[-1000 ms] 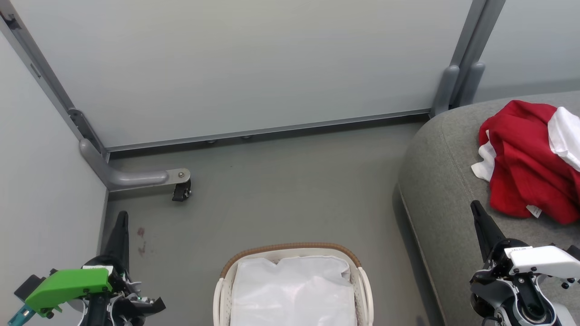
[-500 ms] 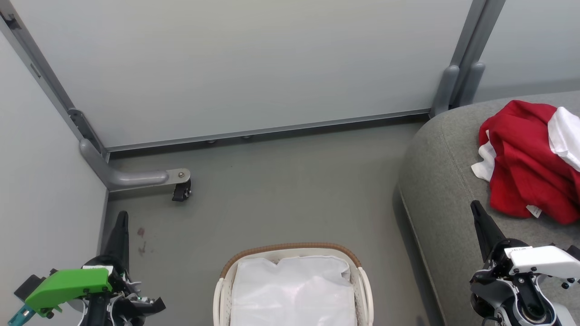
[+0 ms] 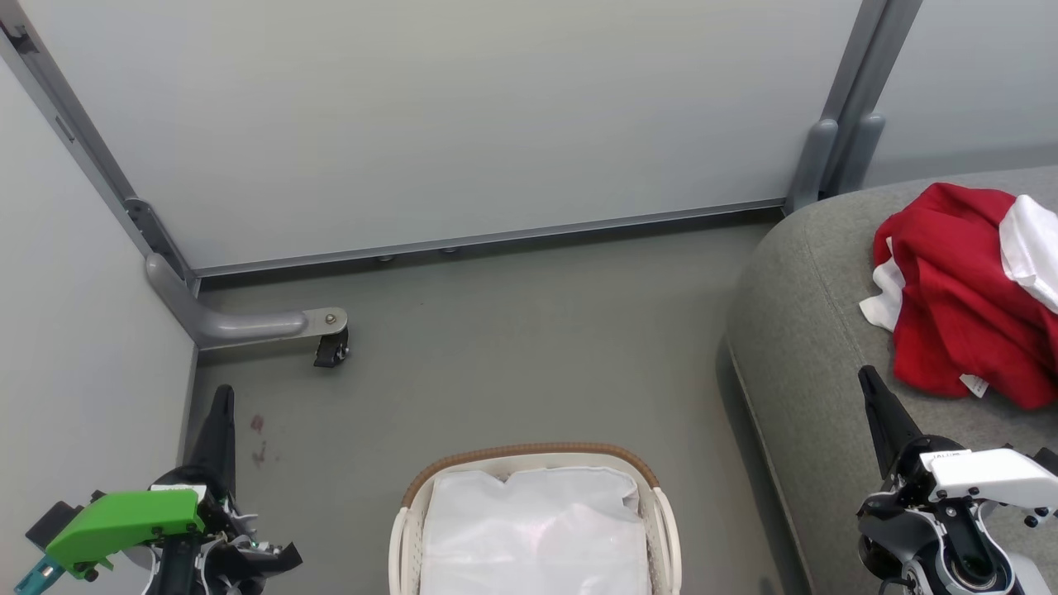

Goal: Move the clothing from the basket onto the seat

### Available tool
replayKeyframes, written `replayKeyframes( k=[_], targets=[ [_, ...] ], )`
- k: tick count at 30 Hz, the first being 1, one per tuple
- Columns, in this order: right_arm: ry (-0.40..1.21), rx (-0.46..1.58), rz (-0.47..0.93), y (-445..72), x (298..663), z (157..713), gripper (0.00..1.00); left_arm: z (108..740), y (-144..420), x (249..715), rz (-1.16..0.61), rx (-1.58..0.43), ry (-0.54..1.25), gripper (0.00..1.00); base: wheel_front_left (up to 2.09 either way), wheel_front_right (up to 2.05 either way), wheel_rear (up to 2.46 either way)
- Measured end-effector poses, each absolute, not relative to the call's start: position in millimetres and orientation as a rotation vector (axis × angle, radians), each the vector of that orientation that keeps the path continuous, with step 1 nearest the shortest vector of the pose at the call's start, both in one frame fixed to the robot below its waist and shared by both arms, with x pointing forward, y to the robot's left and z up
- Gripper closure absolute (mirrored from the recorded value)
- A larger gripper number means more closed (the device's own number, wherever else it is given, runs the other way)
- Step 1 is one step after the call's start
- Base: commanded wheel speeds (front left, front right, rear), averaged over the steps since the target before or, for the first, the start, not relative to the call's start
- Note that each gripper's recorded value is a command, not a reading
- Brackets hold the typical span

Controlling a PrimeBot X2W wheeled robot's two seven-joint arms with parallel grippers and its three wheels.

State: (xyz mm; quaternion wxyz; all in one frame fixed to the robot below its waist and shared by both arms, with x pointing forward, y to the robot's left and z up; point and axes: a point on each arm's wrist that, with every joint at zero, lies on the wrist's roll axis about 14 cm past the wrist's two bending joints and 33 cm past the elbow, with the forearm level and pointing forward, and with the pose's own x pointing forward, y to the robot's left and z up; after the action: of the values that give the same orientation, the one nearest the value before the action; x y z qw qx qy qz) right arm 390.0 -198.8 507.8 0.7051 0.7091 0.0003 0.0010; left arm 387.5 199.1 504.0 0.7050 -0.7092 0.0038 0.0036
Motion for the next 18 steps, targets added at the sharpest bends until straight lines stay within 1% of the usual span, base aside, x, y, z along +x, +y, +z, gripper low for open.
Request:
replayKeyframes(
  k=[18],
  targets=[
    [0.001,1.576,0.002,-198.8,390.0,507.8,1.0,504.1,199.1,387.5,0.008,-1.577,0.008,1.0,0.0,0.0,0.0]
  ],
)
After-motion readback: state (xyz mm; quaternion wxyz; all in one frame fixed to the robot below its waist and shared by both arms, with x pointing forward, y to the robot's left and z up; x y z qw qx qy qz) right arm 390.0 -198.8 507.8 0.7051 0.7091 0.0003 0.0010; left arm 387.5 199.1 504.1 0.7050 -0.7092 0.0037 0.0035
